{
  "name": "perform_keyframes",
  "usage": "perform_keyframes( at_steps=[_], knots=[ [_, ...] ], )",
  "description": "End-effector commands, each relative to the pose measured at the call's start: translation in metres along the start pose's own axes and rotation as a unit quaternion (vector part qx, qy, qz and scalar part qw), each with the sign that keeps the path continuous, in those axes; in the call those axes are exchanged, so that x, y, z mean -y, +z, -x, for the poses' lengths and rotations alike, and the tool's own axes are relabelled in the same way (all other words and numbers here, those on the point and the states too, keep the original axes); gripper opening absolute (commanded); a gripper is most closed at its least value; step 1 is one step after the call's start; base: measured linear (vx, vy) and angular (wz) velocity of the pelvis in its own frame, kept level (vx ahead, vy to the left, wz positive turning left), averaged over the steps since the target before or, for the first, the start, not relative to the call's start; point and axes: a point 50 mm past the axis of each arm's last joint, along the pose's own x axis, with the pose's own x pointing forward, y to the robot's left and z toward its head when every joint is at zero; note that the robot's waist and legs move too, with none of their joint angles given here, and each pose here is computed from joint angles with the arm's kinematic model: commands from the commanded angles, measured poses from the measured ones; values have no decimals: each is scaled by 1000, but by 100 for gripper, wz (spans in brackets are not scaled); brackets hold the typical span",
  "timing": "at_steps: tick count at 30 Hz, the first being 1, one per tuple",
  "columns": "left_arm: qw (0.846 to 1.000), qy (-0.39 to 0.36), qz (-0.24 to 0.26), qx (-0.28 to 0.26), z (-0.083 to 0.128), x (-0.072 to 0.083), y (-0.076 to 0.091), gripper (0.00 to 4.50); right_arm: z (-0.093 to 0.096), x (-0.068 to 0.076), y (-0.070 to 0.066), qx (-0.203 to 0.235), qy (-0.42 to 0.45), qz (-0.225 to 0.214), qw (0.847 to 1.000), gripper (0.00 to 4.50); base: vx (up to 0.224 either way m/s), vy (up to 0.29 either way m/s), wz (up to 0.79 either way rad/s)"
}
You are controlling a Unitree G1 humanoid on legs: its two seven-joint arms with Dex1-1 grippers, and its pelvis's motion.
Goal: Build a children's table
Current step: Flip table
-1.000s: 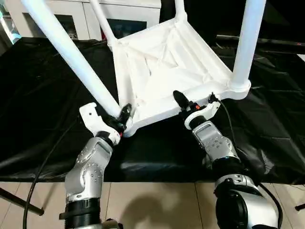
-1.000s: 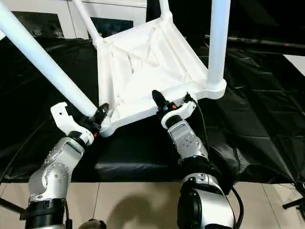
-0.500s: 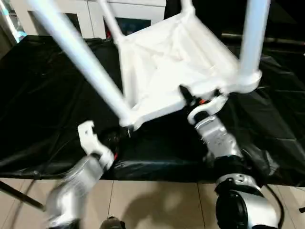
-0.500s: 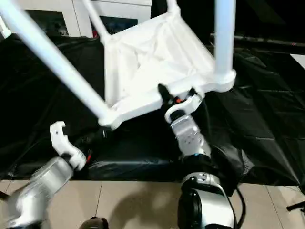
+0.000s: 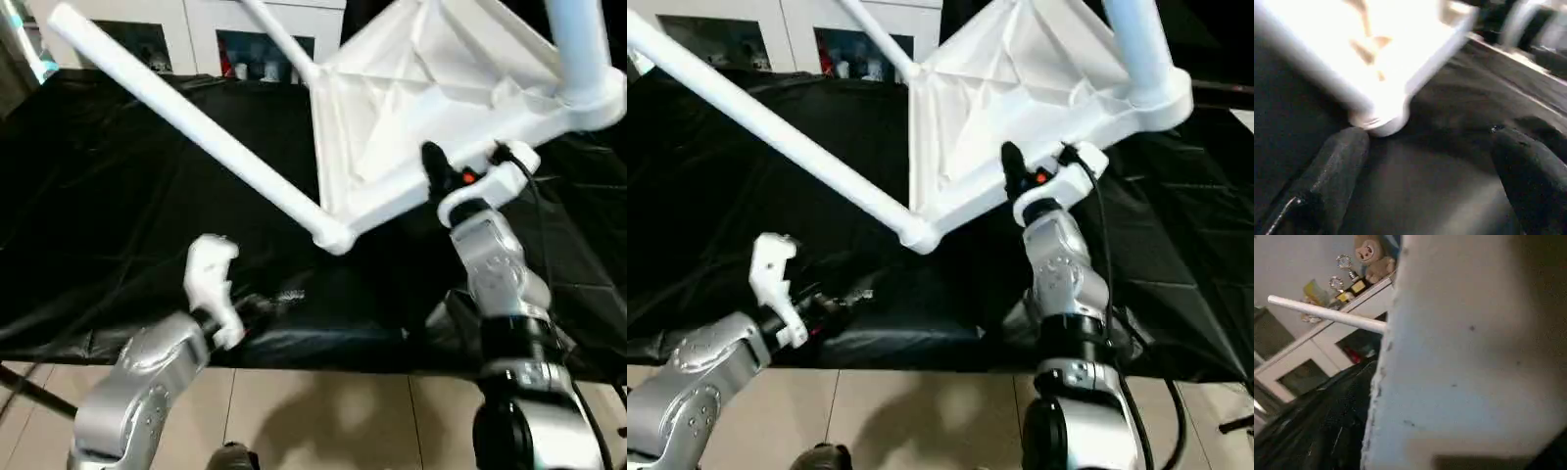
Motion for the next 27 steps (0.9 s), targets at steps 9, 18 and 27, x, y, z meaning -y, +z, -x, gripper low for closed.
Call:
perform_keyframes(
  at_steps=[9,18,27],
  knots=[
    [989,-1,-142,37,-15,6,41,450,3,-1,33,22,-7,176,984,206,0,0,0],
    [929,79,-351,92,-29,-14,92,450,-3,-8,51,25,4,274,961,205,0,0,0],
    [844,109,-505,144,-43,-16,136,450,-12,-16,63,34,-2,338,941,197,0,0,0]
  ],
)
